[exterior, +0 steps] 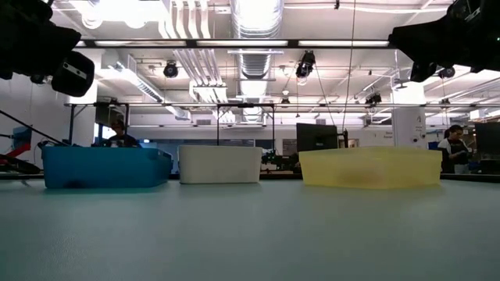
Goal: Sort & place blocks by color
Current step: Return to Home Position
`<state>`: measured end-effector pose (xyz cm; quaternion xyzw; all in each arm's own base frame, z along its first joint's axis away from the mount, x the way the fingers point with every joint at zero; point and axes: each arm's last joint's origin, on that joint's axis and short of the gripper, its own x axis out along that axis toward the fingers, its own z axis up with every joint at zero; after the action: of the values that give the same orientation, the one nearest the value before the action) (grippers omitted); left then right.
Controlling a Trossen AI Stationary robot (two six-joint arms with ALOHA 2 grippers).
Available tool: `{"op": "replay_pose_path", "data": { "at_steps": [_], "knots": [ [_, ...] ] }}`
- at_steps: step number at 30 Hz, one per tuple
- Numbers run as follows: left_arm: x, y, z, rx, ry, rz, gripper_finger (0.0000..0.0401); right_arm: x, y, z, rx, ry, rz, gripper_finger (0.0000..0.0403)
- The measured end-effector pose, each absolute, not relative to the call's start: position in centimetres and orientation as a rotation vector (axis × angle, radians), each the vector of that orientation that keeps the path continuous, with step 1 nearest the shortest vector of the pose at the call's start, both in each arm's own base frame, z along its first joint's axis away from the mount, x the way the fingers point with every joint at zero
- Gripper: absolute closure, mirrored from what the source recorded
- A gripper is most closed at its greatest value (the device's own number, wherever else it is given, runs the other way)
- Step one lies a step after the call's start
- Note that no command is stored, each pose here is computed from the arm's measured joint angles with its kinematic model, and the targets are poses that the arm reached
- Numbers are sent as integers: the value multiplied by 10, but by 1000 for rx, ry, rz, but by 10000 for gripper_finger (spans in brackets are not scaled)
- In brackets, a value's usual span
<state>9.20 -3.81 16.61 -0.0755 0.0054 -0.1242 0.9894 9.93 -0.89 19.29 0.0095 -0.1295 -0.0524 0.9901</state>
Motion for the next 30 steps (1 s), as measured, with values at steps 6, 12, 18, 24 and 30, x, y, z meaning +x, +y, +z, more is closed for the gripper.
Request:
{"op": "replay_pose_path", "data": {
  "at_steps": [6,12,18,24,30],
  "knots": [
    [92,-38,166,-151,11,-249,399,99,-9,193,19,-260,-105,326],
    [92,-38,166,-152,11,-249,399,99,-9,193,19,-260,-105,319],
    [92,-38,166,-151,11,-249,399,99,-9,193,19,-260,-105,322],
    [92,-38,166,-152,11,-249,399,99,-9,193,19,-260,-105,332],
    [92,-38,166,-152,11,-249,399,99,-9,193,19,-260,-105,333]
  ]
}}
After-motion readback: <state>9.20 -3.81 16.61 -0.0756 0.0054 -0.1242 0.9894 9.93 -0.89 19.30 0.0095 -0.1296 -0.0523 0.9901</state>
